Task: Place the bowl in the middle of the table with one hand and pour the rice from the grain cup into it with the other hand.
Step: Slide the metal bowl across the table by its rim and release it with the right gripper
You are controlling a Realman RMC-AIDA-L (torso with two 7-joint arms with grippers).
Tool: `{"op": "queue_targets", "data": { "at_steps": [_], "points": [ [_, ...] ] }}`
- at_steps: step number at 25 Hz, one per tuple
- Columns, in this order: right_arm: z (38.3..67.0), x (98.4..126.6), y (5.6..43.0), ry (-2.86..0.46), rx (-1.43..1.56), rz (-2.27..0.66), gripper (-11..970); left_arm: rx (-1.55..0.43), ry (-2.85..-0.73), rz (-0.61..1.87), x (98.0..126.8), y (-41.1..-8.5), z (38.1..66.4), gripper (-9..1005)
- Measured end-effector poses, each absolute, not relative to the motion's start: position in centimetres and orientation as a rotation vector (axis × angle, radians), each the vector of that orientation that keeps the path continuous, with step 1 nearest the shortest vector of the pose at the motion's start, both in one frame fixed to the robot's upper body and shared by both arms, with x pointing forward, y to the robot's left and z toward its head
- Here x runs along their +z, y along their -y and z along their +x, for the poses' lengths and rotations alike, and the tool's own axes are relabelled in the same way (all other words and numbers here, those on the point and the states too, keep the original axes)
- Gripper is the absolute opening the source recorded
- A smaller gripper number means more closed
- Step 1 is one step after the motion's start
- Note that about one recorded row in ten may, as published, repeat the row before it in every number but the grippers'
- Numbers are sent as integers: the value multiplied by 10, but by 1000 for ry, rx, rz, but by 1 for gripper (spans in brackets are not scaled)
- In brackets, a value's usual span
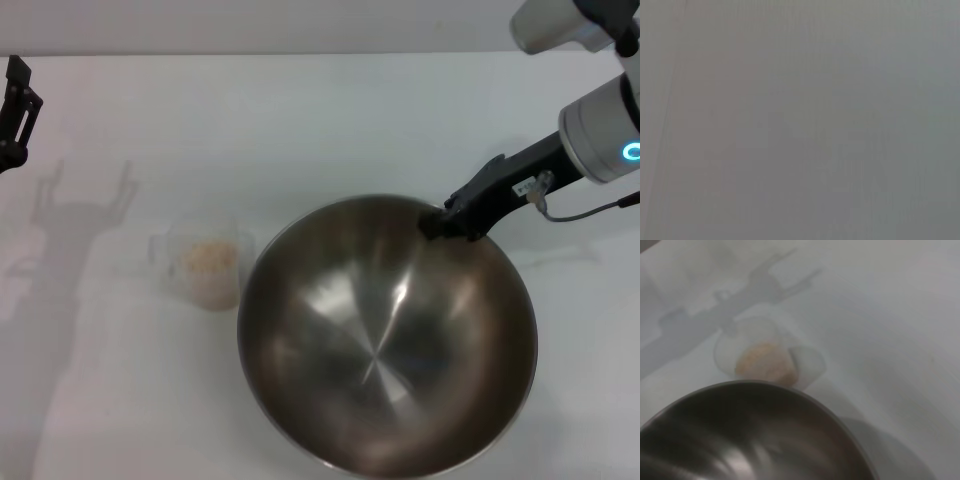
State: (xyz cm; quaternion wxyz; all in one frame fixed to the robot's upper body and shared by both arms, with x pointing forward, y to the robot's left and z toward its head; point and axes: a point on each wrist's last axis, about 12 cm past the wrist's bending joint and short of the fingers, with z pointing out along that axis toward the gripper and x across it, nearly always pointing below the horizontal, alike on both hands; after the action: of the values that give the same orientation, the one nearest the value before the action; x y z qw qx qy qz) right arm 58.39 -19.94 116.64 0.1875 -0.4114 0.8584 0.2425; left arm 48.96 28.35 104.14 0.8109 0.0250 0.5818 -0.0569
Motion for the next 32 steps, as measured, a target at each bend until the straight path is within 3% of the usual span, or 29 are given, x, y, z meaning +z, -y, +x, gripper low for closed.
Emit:
{"op": "queue_targets", "data": {
  "at_steps": [13,25,30,32],
  "points": [
    [585,1151,198,-2486,644,-1207,40,-123,-1238,54,1042,-283,490,841],
    [586,1154,196,-2477,617,-1228,46,-124,-1234,54,1043,-283,490,840],
    [588,1164,195,-2434,587,-1242,260,-123,-1229,54,1043,-283,489,840],
    [589,1168,194,-2408,577,-1252,395,-122,-1229,53,1043,-284,489,840]
  ]
}}
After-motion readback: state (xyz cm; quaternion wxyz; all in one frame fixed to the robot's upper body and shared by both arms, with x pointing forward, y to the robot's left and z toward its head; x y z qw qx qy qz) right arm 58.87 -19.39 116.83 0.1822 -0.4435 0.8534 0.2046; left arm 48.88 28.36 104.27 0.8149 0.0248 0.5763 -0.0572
